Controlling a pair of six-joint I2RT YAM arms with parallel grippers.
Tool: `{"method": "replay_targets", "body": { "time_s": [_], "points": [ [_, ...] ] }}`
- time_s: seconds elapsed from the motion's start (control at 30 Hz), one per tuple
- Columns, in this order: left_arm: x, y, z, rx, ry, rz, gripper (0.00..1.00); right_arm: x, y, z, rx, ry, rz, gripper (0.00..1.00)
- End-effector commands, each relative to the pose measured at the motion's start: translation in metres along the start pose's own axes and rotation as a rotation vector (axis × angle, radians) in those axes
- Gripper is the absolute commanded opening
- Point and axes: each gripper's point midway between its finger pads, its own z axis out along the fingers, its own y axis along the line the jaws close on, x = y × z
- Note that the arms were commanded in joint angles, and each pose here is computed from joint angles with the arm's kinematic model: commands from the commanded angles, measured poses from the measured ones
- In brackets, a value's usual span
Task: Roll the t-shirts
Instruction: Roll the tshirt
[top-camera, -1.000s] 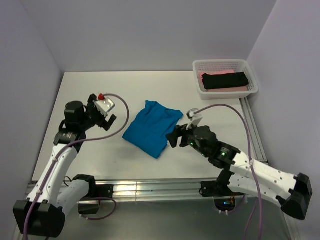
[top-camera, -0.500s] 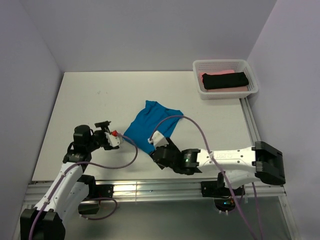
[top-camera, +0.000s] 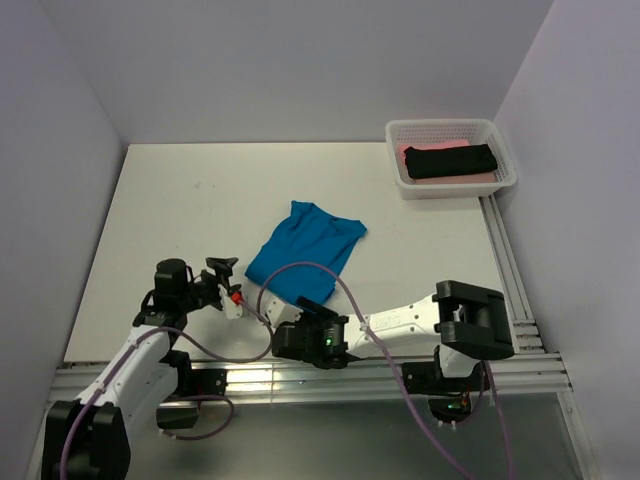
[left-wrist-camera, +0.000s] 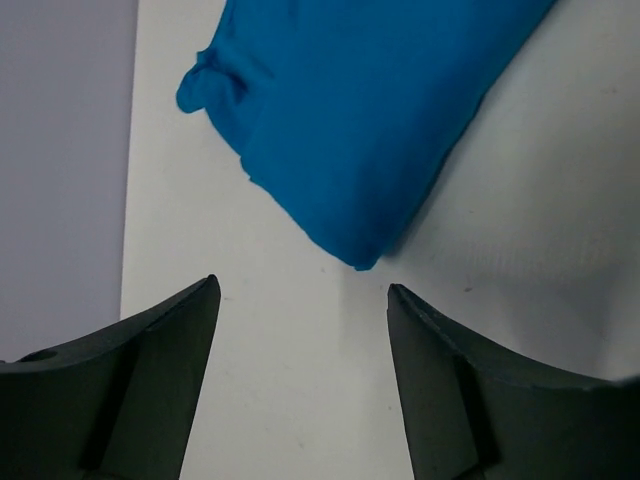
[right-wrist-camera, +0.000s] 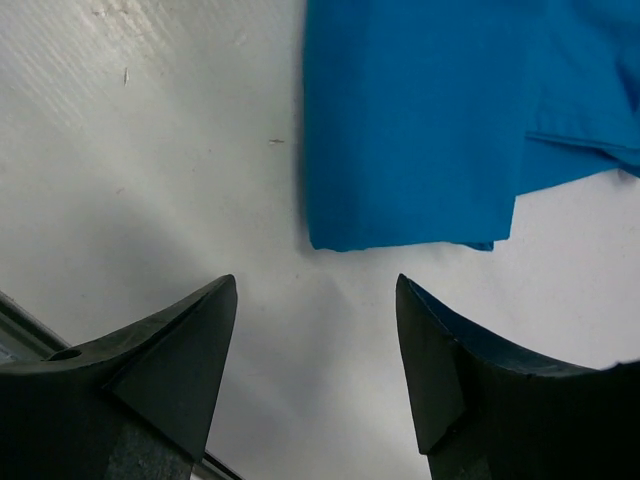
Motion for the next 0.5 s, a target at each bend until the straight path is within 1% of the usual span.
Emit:
{"method": "replay_targets", "body": {
  "time_s": [0.0,0.1,0.13,0.33,0.47],
  "points": [
    [-0.013,0.015,0.005,0.012,-0.090,0.065,0.73,-0.017,-0.001,0.003,0.039,-0.032,-0.053,0.71],
    [-0.010,0.014,0.006,0.056,-0.116,0.046,0.77,-0.015,0.003,0.010,0.034,-0.011,-0.075,0.70],
    [-0.011,0.010,0.007,0.078,-0.132,0.030,0.77,-0.013,0.004,0.012,0.030,-0.003,-0.075,0.68],
    [0.000,0.005,0.006,0.111,-0.146,0.078,0.79,-0.008,0.000,0.023,0.026,0.004,-0.059,0.66],
    [-0.006,-0.005,0.006,0.145,-0.190,0.113,0.77,-0.010,-0.001,0.028,0.027,0.005,-0.073,0.63]
  ]
}}
